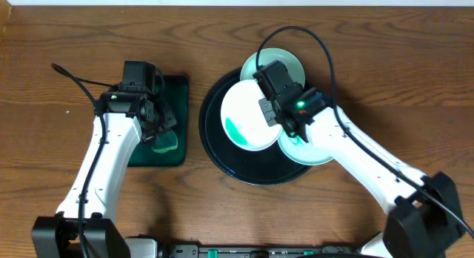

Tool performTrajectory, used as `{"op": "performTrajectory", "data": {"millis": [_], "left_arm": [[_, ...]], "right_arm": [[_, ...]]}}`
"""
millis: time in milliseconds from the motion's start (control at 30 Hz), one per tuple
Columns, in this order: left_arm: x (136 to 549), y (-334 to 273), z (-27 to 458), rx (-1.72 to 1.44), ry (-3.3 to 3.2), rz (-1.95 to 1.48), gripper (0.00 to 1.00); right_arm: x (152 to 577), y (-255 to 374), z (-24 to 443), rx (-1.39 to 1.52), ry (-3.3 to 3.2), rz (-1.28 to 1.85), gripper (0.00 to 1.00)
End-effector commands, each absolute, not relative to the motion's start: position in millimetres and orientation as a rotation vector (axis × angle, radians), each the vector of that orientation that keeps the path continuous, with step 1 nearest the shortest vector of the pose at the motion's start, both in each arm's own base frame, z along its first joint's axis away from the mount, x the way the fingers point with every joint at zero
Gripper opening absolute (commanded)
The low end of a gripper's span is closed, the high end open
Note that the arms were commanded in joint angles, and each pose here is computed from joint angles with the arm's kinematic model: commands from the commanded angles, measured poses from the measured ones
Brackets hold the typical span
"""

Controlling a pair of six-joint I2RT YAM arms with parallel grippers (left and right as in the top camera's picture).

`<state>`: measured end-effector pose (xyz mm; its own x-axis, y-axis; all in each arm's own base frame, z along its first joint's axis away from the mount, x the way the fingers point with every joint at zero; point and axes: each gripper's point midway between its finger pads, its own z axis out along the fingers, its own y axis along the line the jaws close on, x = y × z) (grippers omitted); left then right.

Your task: Clean dirty plates on tray and stack at the side

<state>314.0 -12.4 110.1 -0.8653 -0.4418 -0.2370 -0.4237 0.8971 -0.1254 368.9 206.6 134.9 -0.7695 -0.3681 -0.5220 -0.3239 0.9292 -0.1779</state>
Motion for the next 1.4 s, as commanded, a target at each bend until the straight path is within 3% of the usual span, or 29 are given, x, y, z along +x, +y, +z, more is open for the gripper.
{"op": "performTrajectory", "data": {"millis": [0,200,467,1033,1367], "left_arm": [[313.3,-8.8,106.8,-0.666,2.808,-0.074,0.07],[313.3,-8.8,106.8,-0.665,2.809,-0.074,0.07],[313.2,-8.8,106.8,-0.661,2.81,-0.073,0.07],[313.2,-8.8,106.8,-0.661,2.81,-0.073,0.07],[313.2,-8.8,106.8,-0.661,2.81,-0.073,0.07]], "right_arm": [[373.8,187.3,168.4,-0.501,2.402,-0.242,0.01],[376.5,168.1,194.6,-0.519,2.305,-0.419,0.01],[367.8,174.0,214.3,-0.781,2.15,-0.697,0.01],[319.4,208.2,277.9,-0.923,1.739,-1.214,0.01],[308.1,214.8,289.3,-0.929,1.669,-1.283,0.01]]}}
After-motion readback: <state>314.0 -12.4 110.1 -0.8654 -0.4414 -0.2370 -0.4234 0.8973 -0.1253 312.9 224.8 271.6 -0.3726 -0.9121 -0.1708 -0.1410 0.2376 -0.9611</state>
